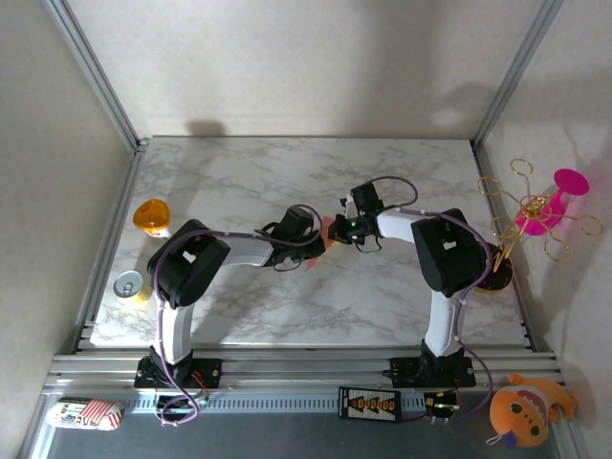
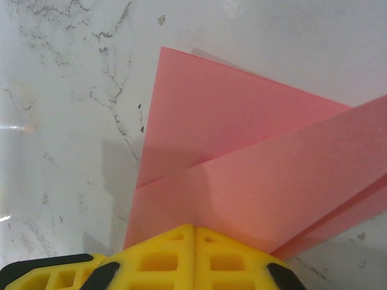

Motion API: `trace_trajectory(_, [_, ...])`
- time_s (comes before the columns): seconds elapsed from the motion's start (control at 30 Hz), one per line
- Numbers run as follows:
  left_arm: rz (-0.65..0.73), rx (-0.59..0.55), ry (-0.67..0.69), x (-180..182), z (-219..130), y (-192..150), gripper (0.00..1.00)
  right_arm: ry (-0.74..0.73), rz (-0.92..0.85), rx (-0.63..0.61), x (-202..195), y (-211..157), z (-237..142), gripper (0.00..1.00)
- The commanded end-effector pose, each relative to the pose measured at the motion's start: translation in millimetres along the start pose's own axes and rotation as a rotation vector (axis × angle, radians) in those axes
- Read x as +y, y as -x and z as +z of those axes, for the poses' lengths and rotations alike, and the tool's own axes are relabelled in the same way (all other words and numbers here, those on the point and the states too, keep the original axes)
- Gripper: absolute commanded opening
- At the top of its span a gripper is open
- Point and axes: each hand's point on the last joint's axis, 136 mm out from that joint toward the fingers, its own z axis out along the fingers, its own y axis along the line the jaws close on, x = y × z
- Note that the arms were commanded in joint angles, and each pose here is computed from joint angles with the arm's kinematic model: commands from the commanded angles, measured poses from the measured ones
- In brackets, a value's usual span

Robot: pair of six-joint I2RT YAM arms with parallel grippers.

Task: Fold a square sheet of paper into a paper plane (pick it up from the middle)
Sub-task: Fold the wing for the fifth time at the center of the table.

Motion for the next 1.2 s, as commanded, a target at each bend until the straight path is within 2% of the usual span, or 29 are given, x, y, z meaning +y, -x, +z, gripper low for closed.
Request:
trace_trajectory(0.0, [-0.018, 0.038, 0.100, 31, 2, -22, 0.00, -0.028, 0.013, 0.020, -9, -8, 1, 0.05])
trace_trajectory(0.37, [-0.020, 0.102, 0.214, 77, 2, -52, 0.00, -0.110, 0.118, -0.155, -63, 55, -17, 0.05])
trace_trajectory(0.53, [-0.021, 0.106, 0.235, 87, 0, -58, 0.00, -0.217, 0.175, -0.244, -90, 76, -34, 0.05])
trace_trajectory(0.67, [-0.003, 0.109, 0.216, 79, 3, -53, 0.00, -0.205, 0.146, -0.328, -72, 92, -55, 0.05])
trace_trajectory(0.8, [0.017, 0.111, 0.203, 71, 4, -48, 0.00, -0.136, 0.058, -0.392, -33, 91, -76, 0.05])
trace_trajectory(0.93, [0.036, 0.115, 0.188, 63, 5, -45, 0.00, -0.004, 0.000, -0.288, 3, 65, -56, 0.06])
trace_trajectory(1.17, [0.059, 0.111, 0.170, 54, 4, -40, 0.00, 0.048, -0.016, -0.124, 20, 22, -19, 0.05])
